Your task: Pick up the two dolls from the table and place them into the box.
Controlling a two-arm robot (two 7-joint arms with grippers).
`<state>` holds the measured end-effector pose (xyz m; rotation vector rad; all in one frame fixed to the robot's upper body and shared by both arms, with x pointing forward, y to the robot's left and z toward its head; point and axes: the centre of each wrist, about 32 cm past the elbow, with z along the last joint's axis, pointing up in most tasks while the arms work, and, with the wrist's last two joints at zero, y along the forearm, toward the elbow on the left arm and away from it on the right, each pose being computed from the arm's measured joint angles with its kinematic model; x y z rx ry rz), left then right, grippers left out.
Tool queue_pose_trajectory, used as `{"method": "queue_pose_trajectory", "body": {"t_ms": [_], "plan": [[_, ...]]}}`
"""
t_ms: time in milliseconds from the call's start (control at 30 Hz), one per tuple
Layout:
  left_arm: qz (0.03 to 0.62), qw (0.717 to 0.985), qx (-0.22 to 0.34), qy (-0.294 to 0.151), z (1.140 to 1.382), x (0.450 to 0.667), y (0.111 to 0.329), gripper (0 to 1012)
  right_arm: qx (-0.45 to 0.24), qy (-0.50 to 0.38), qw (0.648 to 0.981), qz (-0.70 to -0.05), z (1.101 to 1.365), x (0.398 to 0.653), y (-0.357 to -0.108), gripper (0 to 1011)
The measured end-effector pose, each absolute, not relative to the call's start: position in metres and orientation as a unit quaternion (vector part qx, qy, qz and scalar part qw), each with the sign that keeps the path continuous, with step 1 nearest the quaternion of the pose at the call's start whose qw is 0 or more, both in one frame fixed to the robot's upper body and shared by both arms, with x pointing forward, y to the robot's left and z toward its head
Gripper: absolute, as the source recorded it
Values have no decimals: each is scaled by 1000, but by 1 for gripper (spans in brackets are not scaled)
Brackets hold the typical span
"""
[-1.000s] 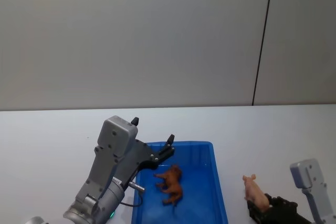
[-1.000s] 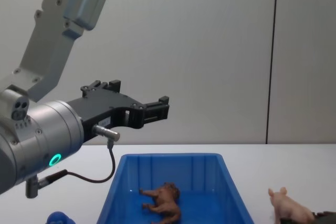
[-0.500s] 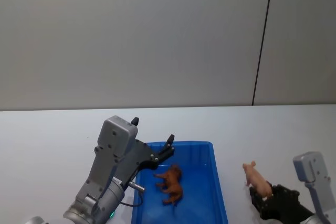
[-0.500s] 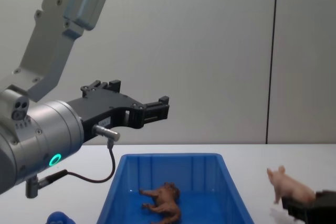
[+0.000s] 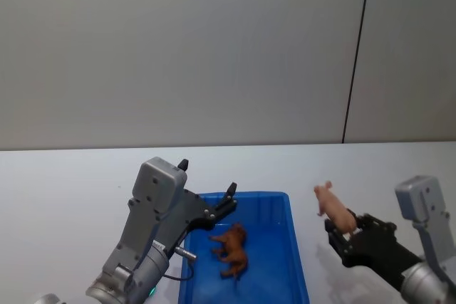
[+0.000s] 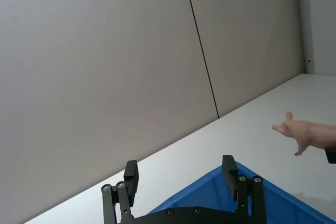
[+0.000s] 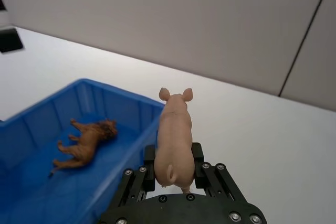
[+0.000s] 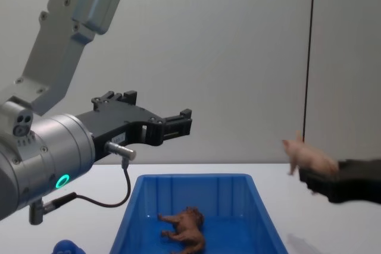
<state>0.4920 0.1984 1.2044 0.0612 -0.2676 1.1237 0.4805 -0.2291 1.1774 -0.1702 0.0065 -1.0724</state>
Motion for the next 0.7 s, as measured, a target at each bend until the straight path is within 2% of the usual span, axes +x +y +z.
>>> {"method": "queue_pose_trajectory", "body": {"t_ms": [300,533,700], "plan": [[531,837,29,-126,1204,492,198,1003,-70,-9,883,-465,1196,492,-218,380],[531,837,29,-126,1204,492,198,1003,-73,-6,906,-418,1205,506,-200,390],[531,837,29,-126,1204,492,198,1003,-79,-3,914,-398,1207,512,-192,537]]}}
